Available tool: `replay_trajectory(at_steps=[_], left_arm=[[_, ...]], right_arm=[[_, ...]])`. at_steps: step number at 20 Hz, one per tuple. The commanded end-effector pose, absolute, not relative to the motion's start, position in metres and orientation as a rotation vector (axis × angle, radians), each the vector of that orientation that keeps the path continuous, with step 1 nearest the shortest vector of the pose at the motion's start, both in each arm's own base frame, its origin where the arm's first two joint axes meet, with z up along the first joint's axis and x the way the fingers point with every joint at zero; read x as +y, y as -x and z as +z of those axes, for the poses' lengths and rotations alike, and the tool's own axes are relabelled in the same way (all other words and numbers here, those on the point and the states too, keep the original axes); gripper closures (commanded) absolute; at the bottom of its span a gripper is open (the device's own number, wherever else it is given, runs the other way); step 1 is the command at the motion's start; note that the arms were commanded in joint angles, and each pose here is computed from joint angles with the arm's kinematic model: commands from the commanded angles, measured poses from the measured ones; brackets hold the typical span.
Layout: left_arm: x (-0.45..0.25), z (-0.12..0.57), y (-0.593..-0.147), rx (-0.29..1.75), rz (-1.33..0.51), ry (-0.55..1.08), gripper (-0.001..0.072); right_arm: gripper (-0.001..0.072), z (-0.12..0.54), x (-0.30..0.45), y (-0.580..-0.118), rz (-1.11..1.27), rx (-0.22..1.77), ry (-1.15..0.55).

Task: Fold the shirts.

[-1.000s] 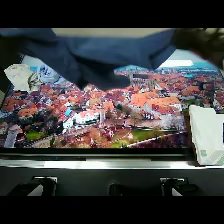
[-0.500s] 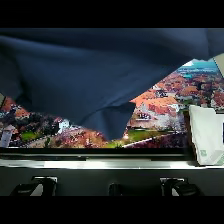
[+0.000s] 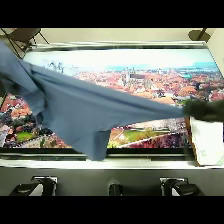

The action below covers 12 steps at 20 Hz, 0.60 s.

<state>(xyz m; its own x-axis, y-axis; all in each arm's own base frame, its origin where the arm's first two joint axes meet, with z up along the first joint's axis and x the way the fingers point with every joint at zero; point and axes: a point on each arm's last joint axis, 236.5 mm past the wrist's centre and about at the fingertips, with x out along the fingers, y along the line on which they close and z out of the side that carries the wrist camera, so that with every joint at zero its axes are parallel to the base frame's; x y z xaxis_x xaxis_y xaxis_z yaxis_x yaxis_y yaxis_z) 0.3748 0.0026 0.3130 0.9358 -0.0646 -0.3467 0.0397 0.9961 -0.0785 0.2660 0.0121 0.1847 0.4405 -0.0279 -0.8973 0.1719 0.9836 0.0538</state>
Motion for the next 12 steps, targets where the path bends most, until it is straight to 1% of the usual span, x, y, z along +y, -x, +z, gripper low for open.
replay_trajectory(at_steps=[1, 3, 6, 9, 12], left_arm=[[0.009, 0.225, -0.42, 0.474, -0.041, 0.124, 0.0672], [0.008, 0.186, -0.454, 0.526, -0.042, 0.167, 0.0671], [-0.001, 0.124, -0.497, 0.604, -0.048, 0.175, 0.0671], [-0.015, 0.082, -0.532, 0.671, -0.071, 0.171, 0.0671], [-0.025, 0.053, -0.544, 0.723, -0.082, 0.184, 0.067]], right_arm=[[0.0669, 0.077, 0.044, -0.235, -0.054, 1.435, -0.204], [0.0669, 0.034, 0.048, -0.253, -0.097, 1.448, -0.263], [0.0669, -0.016, 0.064, -0.311, -0.128, 1.412, -0.383], [0.0669, -0.05, 0.082, -0.385, -0.176, 1.276, -0.586], [0.0668, -0.047, 0.094, -0.45, -0.16, 1.091, -0.743]])
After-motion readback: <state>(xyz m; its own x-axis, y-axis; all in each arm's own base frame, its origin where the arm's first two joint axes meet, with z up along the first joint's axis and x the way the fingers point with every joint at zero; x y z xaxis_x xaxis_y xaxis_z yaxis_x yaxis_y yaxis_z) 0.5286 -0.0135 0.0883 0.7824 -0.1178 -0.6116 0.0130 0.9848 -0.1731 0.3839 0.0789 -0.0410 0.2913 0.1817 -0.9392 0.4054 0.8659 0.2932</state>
